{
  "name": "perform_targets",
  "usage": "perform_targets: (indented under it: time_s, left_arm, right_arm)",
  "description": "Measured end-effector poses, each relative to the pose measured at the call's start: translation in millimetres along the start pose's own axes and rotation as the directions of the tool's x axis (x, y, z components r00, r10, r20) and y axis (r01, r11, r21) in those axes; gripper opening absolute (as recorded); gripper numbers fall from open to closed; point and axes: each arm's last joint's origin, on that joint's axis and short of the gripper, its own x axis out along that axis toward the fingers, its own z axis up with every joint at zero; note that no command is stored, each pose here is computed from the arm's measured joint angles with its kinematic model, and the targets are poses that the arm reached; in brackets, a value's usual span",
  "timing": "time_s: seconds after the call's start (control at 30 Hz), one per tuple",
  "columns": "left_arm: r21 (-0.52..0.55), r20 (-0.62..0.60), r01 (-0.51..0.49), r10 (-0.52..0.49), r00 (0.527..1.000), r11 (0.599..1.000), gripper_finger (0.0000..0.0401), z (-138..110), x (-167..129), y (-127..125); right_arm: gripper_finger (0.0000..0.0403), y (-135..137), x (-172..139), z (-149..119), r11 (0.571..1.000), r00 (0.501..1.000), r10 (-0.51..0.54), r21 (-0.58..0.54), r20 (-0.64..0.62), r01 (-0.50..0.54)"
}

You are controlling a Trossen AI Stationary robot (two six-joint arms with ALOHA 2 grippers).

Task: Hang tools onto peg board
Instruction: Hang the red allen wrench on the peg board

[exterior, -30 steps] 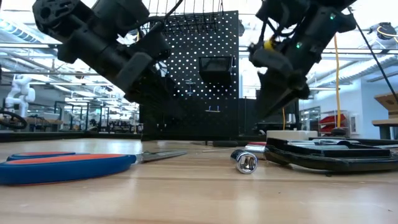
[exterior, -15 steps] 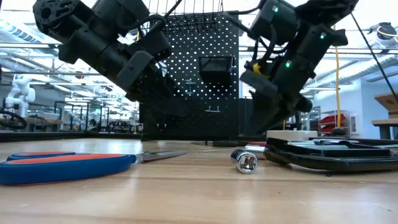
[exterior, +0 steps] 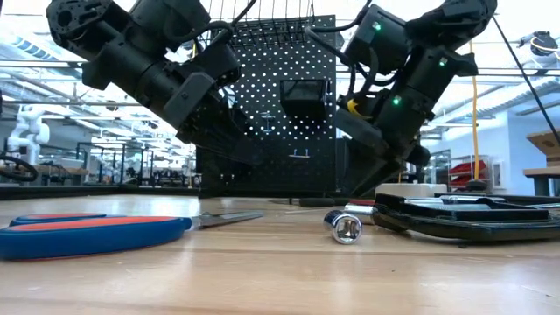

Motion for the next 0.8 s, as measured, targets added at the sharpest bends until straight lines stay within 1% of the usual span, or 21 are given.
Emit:
perform_targets:
  time_s: [0.1,0.33,0.5,0.67,0.8]
  left_arm:
    - [0.000,-0.001,0.000,0.000,1.000,1.000,0.0228,-0.1,0.0,0.0]
    - [-0.010,-0.002,-0.001,0.001,1.000,1.000,0.0228,-0.2,0.0,0.0]
    - [-0.011,-0.004,-0.001,0.001,1.000,1.000,0.0228,-0.4,0.0,0.1]
    - [-0.011,-0.004,-0.001,0.001,1.000,1.000,0.0228,-0.4,0.0,0.1]
    - [-0.011,-0.004,-0.001,0.001,1.000,1.000,0.0228,-0.4,0.0,0.0]
  right_arm:
    - [0.0136,2.1,-0.7,-2.0,0.999,0.999,0.025,0.047,-0.022,-0.024]
    - [0.0139,2.1,-0.8,-2.8,0.998,0.999,0.031,0.054,-0.037,-0.029]
    - [0.0145,1.4,1.0,-4.1,0.999,1.000,0.005,0.048,-0.026,-0.004]
    - [0.0149,4.1,13.0,-14.6,0.999,0.998,-0.022,0.049,-0.052,0.024]
    - [0.0144,7.3,16.4,-22.8,0.998,0.997,-0.041,0.041,-0.059,0.043]
